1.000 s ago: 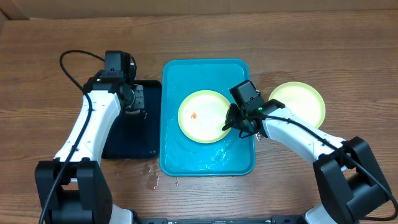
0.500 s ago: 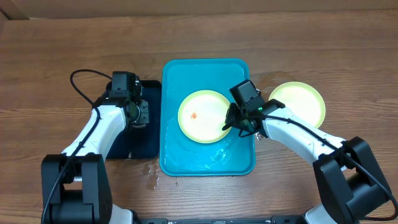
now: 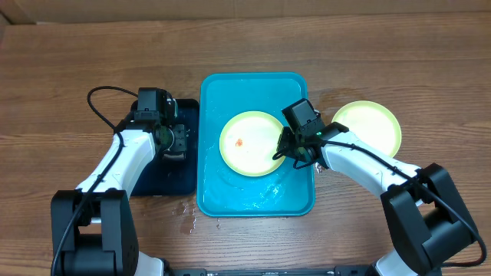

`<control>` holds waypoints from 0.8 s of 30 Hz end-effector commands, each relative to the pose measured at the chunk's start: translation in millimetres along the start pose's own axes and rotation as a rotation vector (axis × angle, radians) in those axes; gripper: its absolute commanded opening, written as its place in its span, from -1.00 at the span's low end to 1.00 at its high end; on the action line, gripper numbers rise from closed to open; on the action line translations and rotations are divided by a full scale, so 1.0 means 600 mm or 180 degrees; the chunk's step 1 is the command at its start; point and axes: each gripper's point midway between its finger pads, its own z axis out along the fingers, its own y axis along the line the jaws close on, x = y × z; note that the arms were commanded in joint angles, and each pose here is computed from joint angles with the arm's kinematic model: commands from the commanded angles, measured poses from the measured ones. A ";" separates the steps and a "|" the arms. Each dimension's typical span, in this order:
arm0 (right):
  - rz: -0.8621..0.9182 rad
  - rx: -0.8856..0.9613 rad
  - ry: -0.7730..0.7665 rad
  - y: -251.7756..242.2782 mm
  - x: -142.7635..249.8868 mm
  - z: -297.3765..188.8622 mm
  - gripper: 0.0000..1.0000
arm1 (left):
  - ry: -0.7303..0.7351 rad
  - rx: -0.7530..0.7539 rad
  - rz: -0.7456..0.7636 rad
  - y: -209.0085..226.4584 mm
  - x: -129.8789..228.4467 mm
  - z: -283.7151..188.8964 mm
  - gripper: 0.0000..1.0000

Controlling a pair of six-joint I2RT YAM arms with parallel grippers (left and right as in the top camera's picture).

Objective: Clean dirty plates on tray and stack at the side
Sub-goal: 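Grasp the green sponge on the black tray with the left gripper, then carry the sponge onto the yellow plate held by the right gripper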

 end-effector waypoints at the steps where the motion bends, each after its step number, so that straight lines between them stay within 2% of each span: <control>1: -0.0005 -0.0044 0.0119 0.003 0.015 0.004 -0.59 | 0.0001 0.0054 -0.0022 -0.003 -0.001 0.002 -0.21; 7: -0.0004 -0.0037 0.0124 0.002 0.015 0.004 -0.92 | -0.0040 0.0057 -0.0022 -0.003 -0.006 0.001 -0.14; 14: -0.0005 -0.0033 0.0126 0.001 0.016 0.004 -0.92 | -0.0119 -0.0131 -0.0025 0.013 -0.017 0.007 -0.22; 20: -0.0005 -0.0026 0.0131 0.000 0.016 0.004 -0.92 | 0.0066 -0.0165 -0.0036 0.016 0.002 0.037 -0.29; 21: -0.0005 -0.0026 0.0131 0.000 0.016 0.004 -0.92 | 0.0111 -0.0167 -0.0068 0.016 0.007 0.044 -0.33; 22: -0.0005 -0.0027 0.0130 0.000 0.016 0.004 -0.92 | 0.0151 -0.0166 -0.0105 0.016 0.012 0.050 -0.49; 23: -0.0005 -0.0026 0.0129 0.000 0.016 0.004 -0.92 | 0.0184 -0.0166 -0.0136 0.016 0.016 0.055 -0.79; 24: -0.0005 -0.0025 0.0128 0.000 0.016 0.004 -0.92 | 0.0199 -0.0168 -0.0155 0.016 0.017 0.057 -0.92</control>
